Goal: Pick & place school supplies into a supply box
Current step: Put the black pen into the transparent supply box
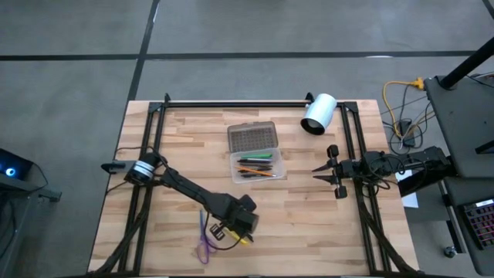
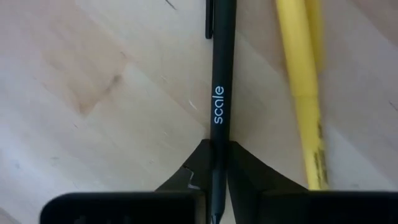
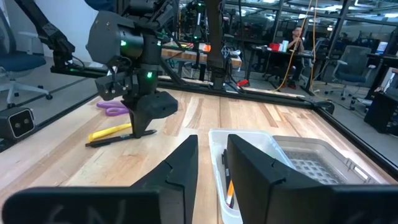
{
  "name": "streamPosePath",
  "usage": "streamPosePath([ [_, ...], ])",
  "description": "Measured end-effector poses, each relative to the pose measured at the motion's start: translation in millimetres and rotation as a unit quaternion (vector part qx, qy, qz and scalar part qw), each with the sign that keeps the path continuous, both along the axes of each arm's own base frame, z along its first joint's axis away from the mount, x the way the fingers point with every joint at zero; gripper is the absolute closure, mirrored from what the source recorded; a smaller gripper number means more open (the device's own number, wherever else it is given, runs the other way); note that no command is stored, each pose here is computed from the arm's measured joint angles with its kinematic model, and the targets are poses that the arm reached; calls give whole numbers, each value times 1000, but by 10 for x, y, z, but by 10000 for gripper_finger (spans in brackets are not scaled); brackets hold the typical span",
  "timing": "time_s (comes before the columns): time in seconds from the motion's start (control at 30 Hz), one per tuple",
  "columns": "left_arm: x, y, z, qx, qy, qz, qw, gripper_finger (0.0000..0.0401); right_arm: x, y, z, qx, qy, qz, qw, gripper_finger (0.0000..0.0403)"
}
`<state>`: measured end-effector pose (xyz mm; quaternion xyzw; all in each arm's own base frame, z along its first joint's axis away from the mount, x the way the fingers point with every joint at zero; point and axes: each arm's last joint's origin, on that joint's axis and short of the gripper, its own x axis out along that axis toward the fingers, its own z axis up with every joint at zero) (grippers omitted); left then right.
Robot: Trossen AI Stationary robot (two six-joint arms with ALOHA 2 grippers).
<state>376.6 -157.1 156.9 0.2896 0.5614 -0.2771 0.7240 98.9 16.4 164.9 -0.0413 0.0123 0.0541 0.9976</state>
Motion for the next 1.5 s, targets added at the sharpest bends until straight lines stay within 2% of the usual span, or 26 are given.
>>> streamPosePath([
  [0.4,139,75,123,66,-61,41,995,390,0,0,0,0,0,0,1000,331],
  [0.67,192,132,160,90,-95,74,989,390,0,0,0,0,0,0,1000,321],
  [0.87,196,175,269,98,-122,112,981,390,0,0,0,0,0,0,1000,328],
  [1.27,215,274,356,149,-166,181,958,390,0,0,0,0,0,0,1000,328],
  [1.4,218,324,412,149,-176,202,952,390,0,0,0,0,0,0,1000,322],
  [1.5,220,375,451,163,-190,228,941,390,0,0,0,0,0,0,1000,321],
])
